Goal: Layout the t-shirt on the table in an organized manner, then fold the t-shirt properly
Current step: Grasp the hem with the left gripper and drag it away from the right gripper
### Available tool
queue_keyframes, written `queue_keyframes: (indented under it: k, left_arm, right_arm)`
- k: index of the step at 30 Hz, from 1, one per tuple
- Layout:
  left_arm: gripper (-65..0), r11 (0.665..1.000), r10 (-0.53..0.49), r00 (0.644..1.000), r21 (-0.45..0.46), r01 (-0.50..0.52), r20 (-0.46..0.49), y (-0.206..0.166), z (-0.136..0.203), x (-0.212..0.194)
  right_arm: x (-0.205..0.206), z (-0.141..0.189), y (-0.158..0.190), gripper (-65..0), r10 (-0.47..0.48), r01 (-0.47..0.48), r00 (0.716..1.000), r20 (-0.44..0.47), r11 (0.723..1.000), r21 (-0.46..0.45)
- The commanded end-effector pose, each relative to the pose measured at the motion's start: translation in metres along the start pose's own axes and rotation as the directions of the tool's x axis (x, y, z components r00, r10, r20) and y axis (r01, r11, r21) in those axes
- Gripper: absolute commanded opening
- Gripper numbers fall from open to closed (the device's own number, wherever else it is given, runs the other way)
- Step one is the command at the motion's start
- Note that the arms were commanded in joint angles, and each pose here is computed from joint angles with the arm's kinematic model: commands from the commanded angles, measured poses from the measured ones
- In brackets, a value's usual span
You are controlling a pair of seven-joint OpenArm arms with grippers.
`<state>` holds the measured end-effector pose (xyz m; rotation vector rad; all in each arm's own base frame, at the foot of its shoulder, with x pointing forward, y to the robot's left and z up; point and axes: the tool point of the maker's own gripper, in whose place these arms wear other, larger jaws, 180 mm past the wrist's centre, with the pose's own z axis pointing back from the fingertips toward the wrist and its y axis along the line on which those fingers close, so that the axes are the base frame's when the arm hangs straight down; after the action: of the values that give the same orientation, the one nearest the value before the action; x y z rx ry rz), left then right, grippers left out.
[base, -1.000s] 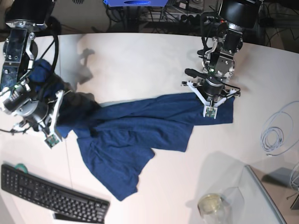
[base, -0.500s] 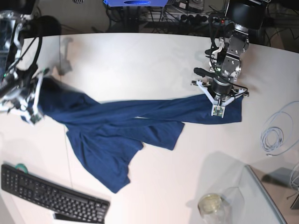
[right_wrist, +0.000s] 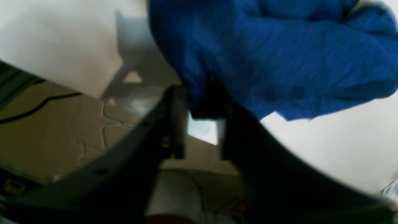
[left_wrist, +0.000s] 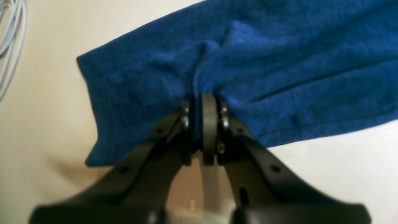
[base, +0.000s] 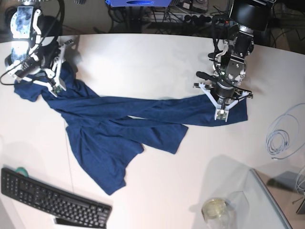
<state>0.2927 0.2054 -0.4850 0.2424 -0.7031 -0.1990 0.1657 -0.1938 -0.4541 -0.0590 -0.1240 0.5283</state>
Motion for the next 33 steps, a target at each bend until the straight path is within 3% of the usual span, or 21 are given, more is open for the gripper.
queue_keyframes:
  k: [1,4,6,12,17,22,26,30,33]
  left_arm:
    - [-62.7,1.000,0.002,1.000,-0.007,-0.002,0.025,0.000,0.002,0.010]
    - [-65.0,1.000,0.006,0.998,-0.009,-0.005,0.061,0.000,0.005,0.025]
    - [-65.0,1.000,0.012,0.995,-0.012,-0.011,0.095,-0.001,0.009,0.038]
    - [-65.0,0.999,0.045,0.958,-0.038,-0.036,0.283,-0.003,0.044,0.120]
    - [-65.0,0.990,0.130,0.930,-0.102,-0.101,0.343,-0.021,0.067,0.202]
    - [-65.0,0.930,0.299,0.893,-0.313,-0.193,0.338,-0.072,0.067,0.266]
    - [-65.0,0.915,0.249,0.899,-0.393,-0.096,0.361,-0.121,0.068,0.314]
    - [-65.0,0.910,0.274,0.816,-0.412,-0.048,0.510,-0.153,0.077,0.387]
    - [-65.0,0.926,0.284,0.759,-0.374,-0.057,0.586,-0.144,0.072,0.434]
  right_arm:
    - [0.002,0.006,-0.009,-38.6,-0.005,0.006,1.000,0.007,1.000,-0.024]
    - [0.000,0.017,-0.019,-27.6,0.000,-0.001,1.000,-0.016,0.998,-0.067]
    - [0.004,0.031,-0.030,-24.3,0.009,-0.009,1.000,-0.004,0.993,-0.116]
    - [0.005,0.063,-0.074,-23.9,-0.119,0.135,0.989,0.082,0.964,-0.230]
    - [0.018,0.065,-0.081,-23.9,-0.115,0.145,0.984,0.138,0.961,-0.235]
    - [0.015,0.047,-0.080,-23.9,-0.142,0.160,0.984,0.105,0.968,-0.191]
    - [0.015,0.032,-0.073,-23.9,-0.151,0.166,0.983,0.108,0.975,-0.146]
    - [0.009,0.025,-0.066,-23.9,-0.154,0.168,0.982,0.111,0.978,-0.127]
    - [0.000,0.023,-0.058,-23.9,-0.153,0.164,0.983,0.096,0.979,-0.118]
